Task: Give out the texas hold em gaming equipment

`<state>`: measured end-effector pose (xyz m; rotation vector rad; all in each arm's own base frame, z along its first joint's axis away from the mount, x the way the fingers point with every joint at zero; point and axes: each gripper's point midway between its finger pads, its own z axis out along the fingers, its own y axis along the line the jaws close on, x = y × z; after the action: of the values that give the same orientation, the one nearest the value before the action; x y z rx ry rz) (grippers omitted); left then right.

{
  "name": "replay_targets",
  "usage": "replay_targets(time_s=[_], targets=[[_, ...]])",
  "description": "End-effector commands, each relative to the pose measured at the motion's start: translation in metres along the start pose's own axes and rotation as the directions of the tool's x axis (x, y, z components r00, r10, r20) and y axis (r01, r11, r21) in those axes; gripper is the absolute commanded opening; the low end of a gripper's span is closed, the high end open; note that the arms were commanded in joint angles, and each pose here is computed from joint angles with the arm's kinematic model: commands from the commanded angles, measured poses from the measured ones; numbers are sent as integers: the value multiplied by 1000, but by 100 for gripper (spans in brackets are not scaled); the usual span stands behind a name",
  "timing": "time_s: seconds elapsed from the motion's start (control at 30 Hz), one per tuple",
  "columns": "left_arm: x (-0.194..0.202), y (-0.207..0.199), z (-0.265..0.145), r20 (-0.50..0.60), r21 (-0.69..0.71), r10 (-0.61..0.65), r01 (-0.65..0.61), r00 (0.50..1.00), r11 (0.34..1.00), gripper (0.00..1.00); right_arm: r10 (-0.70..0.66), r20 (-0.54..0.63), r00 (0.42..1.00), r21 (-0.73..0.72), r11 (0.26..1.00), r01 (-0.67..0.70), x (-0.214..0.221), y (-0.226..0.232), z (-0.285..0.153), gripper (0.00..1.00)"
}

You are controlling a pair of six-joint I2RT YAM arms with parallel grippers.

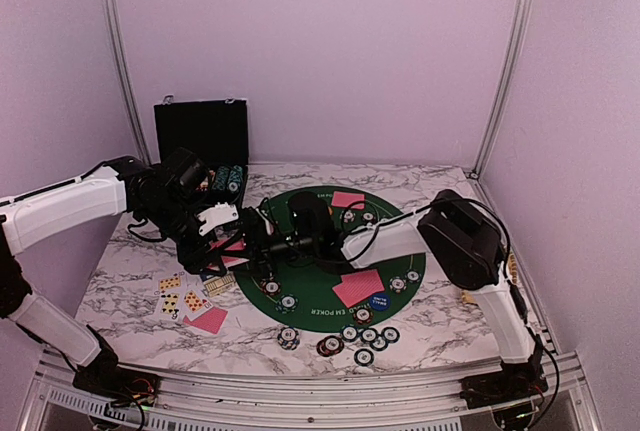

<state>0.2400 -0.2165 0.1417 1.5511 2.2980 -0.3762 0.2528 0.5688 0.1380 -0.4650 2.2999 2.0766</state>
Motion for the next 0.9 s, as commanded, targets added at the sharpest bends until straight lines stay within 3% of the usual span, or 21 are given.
replay_targets(time_s=[0.0,0.53,0.87], targets=[[-11,1,-11,43,-3,7,-7,999,1000,0,-5,2,1000,85,996,5,-3,-13,-10,71],[-12,1,-11,45,-4,8,-8,999,1000,0,-44,29,999,148,988,39,-14,-8,-36,59],[-12,2,-11,45,-5,10,-9,999,1000,0,-77,36,996,134,988,72,-17,10,-40,62]])
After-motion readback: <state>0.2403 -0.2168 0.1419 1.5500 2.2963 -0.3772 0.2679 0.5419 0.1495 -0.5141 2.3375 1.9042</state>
